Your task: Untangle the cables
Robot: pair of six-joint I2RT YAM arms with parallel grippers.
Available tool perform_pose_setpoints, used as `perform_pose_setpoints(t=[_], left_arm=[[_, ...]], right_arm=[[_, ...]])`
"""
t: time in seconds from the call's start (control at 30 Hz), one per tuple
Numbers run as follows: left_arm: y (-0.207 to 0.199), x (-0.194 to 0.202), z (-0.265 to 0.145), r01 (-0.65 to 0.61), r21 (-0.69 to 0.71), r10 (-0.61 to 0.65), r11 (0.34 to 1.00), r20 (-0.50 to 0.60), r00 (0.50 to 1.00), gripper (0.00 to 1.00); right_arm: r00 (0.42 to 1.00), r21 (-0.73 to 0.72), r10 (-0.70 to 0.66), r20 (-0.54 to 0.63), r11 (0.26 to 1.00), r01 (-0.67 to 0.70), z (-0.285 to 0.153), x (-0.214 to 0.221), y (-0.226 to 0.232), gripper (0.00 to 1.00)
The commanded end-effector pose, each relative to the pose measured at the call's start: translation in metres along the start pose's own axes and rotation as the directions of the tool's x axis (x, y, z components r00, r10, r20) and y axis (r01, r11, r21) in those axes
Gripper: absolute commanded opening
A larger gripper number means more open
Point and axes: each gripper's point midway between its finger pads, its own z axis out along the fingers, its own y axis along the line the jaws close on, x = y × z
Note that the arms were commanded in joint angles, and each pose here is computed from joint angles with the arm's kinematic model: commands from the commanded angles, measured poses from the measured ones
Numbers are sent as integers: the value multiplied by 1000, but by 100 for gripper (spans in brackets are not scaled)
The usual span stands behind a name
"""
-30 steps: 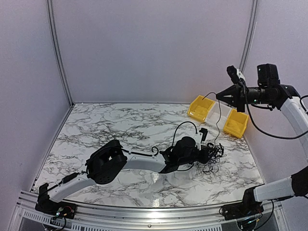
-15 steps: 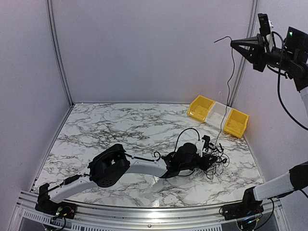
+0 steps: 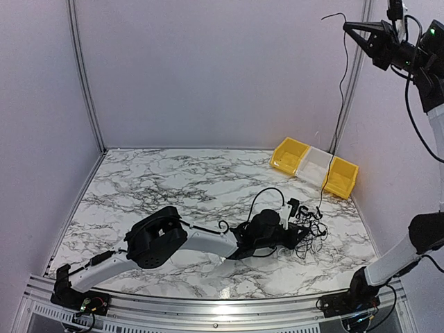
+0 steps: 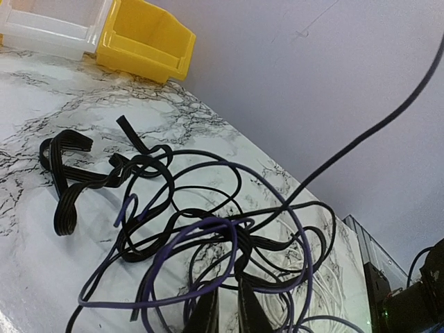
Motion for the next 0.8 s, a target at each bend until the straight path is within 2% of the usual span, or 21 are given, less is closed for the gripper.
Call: perform_pose_setpoints(t=[0.0, 0.13, 0.37, 0.57, 0.67, 0.77], left_arm=[[-9, -12, -7, -43, -12, 43, 999, 0, 999, 12], [-17, -23, -19, -88, -17, 88, 996, 1, 996, 16], [-28, -68, -88, -166, -141, 175, 976, 60, 983, 49], [-18, -87, -166, -200, -298, 237, 934, 96, 967, 62], [-14, -90, -198, -219, -350, 268, 911, 99, 958, 64], [-6, -95, -230, -193, -413, 263, 890, 118, 958, 64]], right_arm=[[998, 32, -24, 54, 999, 22, -6, -23, -11, 0], [999, 115, -28, 16, 993, 26, -7, -2, -27, 0], [983, 213, 116, -145, 973, -84, -4, 127, -34, 0], [925, 115, 228, -303, 973, -202, 30, 235, 27, 0], [889, 58, 280, -362, 959, -278, 46, 278, 59, 0], [855, -6, 268, -445, 954, -301, 65, 319, 95, 0]])
